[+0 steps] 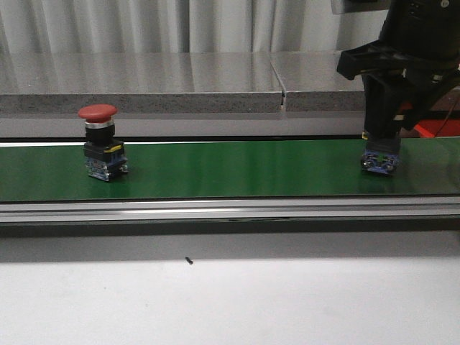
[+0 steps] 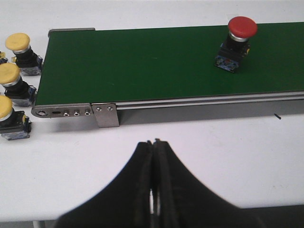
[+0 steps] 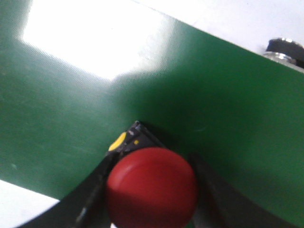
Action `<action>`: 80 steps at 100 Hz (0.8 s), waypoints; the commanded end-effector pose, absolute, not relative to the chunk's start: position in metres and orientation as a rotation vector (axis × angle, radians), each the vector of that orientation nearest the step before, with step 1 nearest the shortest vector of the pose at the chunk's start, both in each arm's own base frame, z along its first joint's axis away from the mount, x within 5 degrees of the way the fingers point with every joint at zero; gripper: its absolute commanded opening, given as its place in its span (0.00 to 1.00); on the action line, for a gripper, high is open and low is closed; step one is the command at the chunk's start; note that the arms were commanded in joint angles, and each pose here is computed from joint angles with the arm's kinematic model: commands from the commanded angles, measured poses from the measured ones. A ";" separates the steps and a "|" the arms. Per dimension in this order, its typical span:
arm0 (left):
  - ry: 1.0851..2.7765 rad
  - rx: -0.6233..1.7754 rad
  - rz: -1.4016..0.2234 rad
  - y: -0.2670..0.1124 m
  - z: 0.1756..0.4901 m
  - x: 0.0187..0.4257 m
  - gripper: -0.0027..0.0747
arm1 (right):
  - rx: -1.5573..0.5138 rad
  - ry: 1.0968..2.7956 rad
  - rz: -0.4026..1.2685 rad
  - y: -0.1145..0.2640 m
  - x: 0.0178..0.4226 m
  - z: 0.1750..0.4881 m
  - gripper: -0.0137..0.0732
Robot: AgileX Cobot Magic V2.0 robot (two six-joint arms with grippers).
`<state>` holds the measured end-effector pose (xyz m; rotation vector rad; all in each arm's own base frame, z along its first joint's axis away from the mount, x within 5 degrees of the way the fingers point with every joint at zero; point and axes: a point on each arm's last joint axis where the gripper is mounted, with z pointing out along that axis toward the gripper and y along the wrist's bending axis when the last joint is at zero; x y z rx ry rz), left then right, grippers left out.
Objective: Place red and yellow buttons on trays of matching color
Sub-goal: 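Grasp the leading red button on the belt with the right gripper and lift, then lower the red button onto the red tray and open the right gripper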
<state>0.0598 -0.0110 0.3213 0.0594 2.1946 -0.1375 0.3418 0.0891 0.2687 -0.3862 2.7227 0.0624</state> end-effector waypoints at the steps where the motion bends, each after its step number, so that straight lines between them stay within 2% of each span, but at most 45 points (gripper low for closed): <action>1: 2.115 0.058 -0.156 -0.012 0.334 0.063 0.01 | -0.379 2.595 0.067 0.087 0.343 0.297 0.32; 18: 2.115 0.058 -0.156 -0.012 0.334 0.063 0.01 | -0.337 2.563 0.059 0.076 0.340 0.312 0.32; 50: 2.113 0.058 -0.156 -0.012 0.334 0.063 0.01 | -0.041 2.502 -0.026 -0.003 0.352 0.341 0.32; 80: 2.113 0.058 -0.156 -0.012 0.334 0.063 0.01 | 0.232 2.495 -0.117 -0.081 0.354 0.330 0.32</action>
